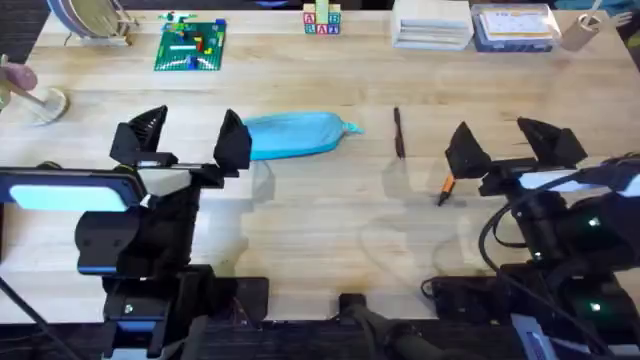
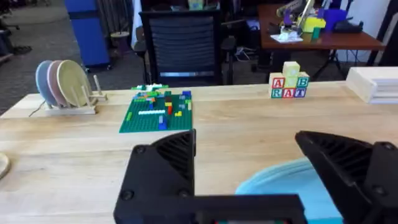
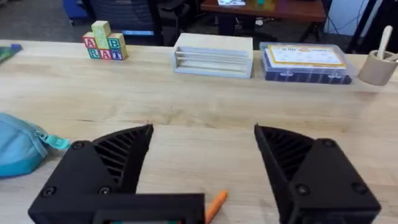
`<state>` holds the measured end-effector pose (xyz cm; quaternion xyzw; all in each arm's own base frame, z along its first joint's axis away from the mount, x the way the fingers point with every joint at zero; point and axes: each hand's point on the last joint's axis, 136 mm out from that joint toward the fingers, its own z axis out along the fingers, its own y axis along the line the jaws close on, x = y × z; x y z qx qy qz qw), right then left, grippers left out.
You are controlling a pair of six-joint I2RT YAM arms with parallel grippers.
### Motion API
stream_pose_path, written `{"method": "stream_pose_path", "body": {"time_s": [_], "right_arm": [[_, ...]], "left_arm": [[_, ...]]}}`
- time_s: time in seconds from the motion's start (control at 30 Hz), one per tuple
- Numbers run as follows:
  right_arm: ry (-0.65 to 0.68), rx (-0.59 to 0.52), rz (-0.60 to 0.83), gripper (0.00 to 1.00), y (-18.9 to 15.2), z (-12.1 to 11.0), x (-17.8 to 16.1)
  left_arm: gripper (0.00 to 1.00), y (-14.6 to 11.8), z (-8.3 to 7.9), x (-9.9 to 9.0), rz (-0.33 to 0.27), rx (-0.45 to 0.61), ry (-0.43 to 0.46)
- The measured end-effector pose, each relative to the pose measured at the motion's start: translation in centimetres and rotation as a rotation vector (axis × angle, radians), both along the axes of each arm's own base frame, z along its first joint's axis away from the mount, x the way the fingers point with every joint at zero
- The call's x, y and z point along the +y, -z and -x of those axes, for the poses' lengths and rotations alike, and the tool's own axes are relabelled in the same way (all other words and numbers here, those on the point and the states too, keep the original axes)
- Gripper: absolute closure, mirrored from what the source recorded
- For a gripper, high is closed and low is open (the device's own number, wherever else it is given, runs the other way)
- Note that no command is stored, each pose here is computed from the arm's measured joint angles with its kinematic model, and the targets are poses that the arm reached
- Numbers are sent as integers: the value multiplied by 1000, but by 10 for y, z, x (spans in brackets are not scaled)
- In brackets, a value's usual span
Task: Unzip the bag, pick up the pens from the table one at a time and place them inside, then zip the bag closed.
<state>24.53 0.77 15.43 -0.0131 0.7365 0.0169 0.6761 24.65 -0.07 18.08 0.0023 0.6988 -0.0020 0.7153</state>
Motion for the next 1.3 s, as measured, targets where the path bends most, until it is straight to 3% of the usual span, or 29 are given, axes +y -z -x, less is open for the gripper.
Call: {"method": "stream_pose_path", "body": {"time_s": [0.23, 0.47, 0.7, 0.93, 1.3], "right_arm": [[-4, -7, 0, 4, -6, 1, 1], [-11, -96, -1, 3, -67, 14, 2], [-12, -94, -1, 4, -100, 28, 2], [-12, -23, -1, 3, -121, 28, 2], [-12, 189, -1, 3, -138, 14, 2]], "left_arm": [[6, -5, 1, 0, 0, -2, 0], [6, -36, 14, 0, 0, 17, 0], [8, -66, 34, 1, 0, 48, -9], [7, -87, 43, 3, -1, 116, -20], [7, -98, 30, 5, -4, 341, -30]]}}
